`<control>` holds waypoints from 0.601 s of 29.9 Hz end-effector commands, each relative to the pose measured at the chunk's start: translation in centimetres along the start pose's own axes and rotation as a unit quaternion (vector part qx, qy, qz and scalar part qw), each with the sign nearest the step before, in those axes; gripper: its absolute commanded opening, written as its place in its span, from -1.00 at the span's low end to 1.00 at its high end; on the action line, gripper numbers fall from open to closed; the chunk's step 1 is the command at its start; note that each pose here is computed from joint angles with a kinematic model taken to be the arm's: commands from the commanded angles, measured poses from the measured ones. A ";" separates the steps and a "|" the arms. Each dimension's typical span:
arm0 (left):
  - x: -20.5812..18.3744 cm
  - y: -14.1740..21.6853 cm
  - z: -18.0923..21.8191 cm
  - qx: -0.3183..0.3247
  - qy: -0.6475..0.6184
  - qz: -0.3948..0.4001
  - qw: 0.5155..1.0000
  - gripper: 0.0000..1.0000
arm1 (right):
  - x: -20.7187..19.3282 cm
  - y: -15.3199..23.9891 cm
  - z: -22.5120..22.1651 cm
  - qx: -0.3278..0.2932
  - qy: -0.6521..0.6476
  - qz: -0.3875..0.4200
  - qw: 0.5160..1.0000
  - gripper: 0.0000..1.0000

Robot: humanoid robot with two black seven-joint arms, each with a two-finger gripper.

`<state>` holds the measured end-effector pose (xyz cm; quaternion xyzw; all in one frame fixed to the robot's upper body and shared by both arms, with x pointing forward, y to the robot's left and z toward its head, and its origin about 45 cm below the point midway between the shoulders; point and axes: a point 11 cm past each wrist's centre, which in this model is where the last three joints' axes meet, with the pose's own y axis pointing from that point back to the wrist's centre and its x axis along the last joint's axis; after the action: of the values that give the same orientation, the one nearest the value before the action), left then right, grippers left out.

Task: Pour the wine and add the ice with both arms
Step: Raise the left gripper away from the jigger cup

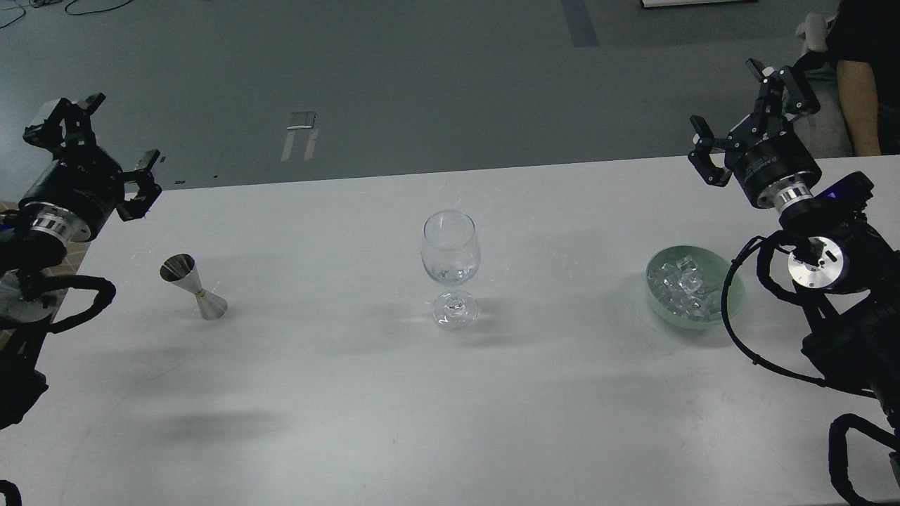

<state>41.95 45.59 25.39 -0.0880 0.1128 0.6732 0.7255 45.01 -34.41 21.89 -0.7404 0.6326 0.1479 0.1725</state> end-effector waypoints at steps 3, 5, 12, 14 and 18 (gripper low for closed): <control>1.3 0.4 -2.5 0.022 0.014 0.022 0.999 0.95 | 0.0 0.0 0.1 -0.003 0.006 -0.001 1.000 1.00; 1.3 0.5 -3.2 0.026 0.022 0.020 0.999 0.96 | 0.1 0.0 -0.1 -0.006 0.013 -0.002 1.000 1.00; 0.7 0.3 -2.9 0.015 0.027 0.004 1.000 0.98 | 1.3 0.7 -2.4 -0.039 0.106 -0.015 0.993 1.00; 0.3 0.0 -2.7 0.012 0.028 -0.005 1.000 0.98 | 1.6 1.3 -3.6 -0.046 0.145 -0.022 0.988 1.00; -0.3 -0.3 -2.6 0.008 0.031 -0.013 0.999 0.98 | 2.5 2.9 -5.3 -0.071 0.206 -0.026 0.976 1.00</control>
<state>41.87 45.06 22.82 -0.1003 0.1403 0.6642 0.7274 43.65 -38.01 24.55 -0.7764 0.6267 0.0565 0.0346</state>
